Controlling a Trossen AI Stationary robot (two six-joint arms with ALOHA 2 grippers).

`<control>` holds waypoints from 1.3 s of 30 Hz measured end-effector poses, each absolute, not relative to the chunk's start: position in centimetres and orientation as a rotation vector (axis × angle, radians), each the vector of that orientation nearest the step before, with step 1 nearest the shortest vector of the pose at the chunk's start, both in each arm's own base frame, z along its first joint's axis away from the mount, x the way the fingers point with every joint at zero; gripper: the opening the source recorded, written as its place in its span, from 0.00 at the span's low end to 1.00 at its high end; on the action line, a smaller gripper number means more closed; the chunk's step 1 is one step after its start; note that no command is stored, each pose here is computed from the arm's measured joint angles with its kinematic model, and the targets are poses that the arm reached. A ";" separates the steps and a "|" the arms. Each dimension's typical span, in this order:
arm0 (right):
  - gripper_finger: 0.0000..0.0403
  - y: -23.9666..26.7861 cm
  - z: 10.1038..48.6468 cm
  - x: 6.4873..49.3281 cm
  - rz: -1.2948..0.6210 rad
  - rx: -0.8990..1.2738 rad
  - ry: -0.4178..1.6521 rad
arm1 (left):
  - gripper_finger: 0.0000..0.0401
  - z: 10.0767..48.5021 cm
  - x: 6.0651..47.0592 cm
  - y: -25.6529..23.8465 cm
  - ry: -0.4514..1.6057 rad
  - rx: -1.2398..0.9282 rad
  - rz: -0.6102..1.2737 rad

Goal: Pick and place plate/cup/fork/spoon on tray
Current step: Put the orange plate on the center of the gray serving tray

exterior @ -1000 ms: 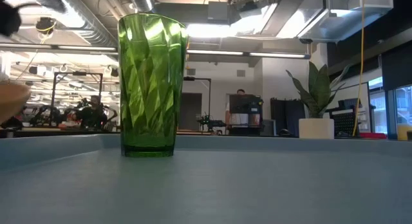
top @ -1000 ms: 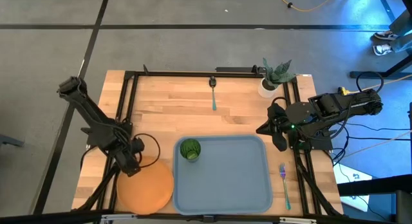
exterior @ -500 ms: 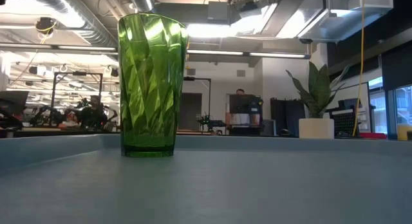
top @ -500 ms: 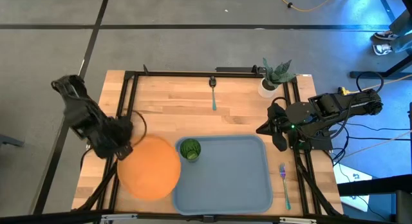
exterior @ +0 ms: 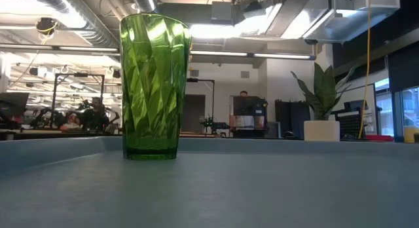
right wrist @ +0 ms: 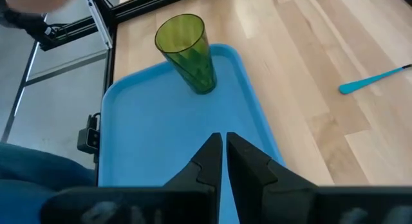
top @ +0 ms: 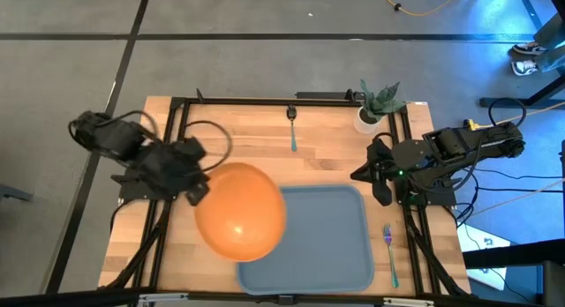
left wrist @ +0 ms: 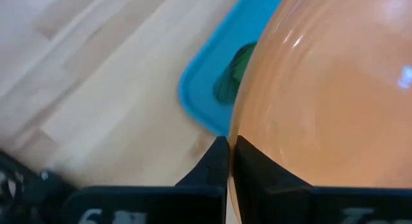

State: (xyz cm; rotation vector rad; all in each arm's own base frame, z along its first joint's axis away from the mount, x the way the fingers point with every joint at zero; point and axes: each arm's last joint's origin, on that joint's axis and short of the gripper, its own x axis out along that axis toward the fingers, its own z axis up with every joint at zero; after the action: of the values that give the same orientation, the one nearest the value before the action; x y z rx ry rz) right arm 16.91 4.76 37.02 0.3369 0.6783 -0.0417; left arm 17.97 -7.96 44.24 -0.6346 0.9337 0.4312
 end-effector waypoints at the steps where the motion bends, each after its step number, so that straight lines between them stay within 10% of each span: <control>1: 0.07 4.8 37.0 16.9 -0.042 0.337 0.678 | 0.00 44.5 19.0 -7.9 0.935 -0.618 0.419; 13: 0.07 4.4 36.8 15.9 -0.056 0.322 0.726 | 0.00 46.3 29.1 -7.2 0.864 -0.440 0.241; 39: 0.07 2.4 38.4 11.6 -0.248 0.249 0.557 | 0.00 32.4 44.7 -6.3 1.064 -0.210 0.087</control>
State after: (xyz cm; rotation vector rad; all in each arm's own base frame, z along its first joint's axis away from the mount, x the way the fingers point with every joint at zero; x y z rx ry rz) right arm 11.57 2.38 38.37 0.2491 0.5567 -0.2478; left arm 44.73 -6.31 32.43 -0.2097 1.0643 0.0867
